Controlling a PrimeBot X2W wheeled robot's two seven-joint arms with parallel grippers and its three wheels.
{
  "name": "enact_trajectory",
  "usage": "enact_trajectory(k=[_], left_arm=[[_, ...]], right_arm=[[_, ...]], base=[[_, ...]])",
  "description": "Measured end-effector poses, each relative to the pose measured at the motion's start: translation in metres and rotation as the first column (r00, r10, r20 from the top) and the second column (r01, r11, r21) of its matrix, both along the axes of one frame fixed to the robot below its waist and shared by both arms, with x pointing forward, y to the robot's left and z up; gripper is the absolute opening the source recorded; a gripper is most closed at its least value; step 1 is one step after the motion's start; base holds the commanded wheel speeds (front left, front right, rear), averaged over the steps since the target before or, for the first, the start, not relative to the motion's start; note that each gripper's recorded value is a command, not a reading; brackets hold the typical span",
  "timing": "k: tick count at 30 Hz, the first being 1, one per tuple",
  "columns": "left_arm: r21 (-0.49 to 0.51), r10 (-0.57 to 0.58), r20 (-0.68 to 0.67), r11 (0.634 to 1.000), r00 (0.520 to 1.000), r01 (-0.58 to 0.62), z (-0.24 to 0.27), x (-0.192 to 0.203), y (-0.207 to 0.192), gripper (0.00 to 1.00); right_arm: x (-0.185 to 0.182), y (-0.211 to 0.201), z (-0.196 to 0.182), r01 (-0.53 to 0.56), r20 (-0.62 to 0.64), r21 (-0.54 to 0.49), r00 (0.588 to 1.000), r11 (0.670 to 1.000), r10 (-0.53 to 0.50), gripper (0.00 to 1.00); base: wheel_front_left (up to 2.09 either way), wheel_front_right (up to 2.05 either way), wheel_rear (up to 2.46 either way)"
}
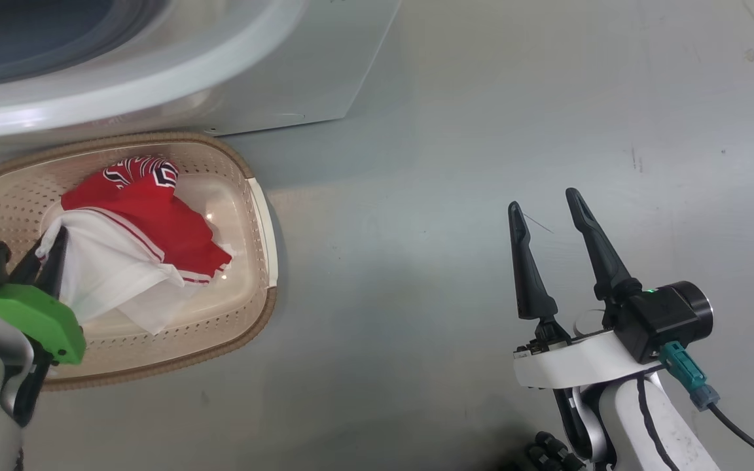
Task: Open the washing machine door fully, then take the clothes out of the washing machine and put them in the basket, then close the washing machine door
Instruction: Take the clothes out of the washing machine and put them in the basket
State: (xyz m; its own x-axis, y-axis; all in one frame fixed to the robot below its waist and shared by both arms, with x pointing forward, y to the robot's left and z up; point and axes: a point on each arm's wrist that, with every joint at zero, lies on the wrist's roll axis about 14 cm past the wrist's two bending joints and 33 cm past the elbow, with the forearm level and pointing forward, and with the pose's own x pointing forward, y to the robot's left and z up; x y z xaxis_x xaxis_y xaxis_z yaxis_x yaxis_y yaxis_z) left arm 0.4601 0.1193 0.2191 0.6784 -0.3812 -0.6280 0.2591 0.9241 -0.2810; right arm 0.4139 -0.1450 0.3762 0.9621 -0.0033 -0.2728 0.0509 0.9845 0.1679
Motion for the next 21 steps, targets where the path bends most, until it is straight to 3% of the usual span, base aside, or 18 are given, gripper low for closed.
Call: enact_trajectory(k=[9, 10, 12, 21], left_arm=[[0.143, 0.087, -0.123, 0.987, 0.989, -0.069, -0.042, -0.010, 0.055, 0.00], [0.146, 0.088, -0.134, 0.987, 0.987, -0.068, -0.045, -0.013, 0.055, 0.18], [0.143, 0.088, -0.147, 0.987, 0.985, -0.067, -0.048, -0.015, 0.052, 1.00], [0.104, 0.077, -0.132, 0.993, 0.988, -0.063, -0.044, -0.010, 0.029, 1.00]], right_arm=[[0.009, 0.009, -0.015, -0.034, -0.018, -0.012, 0.999, 0.999, 0.034, 1.00], [0.010, 0.008, -0.016, -0.033, -0.019, -0.014, 0.999, 0.999, 0.033, 1.00], [0.010, 0.006, -0.017, -0.027, -0.022, -0.018, 0.999, 0.999, 0.027, 1.00], [0.011, 0.001, -0.017, -0.017, -0.022, -0.026, 1.000, 1.000, 0.016, 1.00]], base=[[0.00, 0.00, 0.00], [0.00, 0.00, 0.00], [0.00, 0.00, 0.00], [0.00, 0.00, 0.00]])
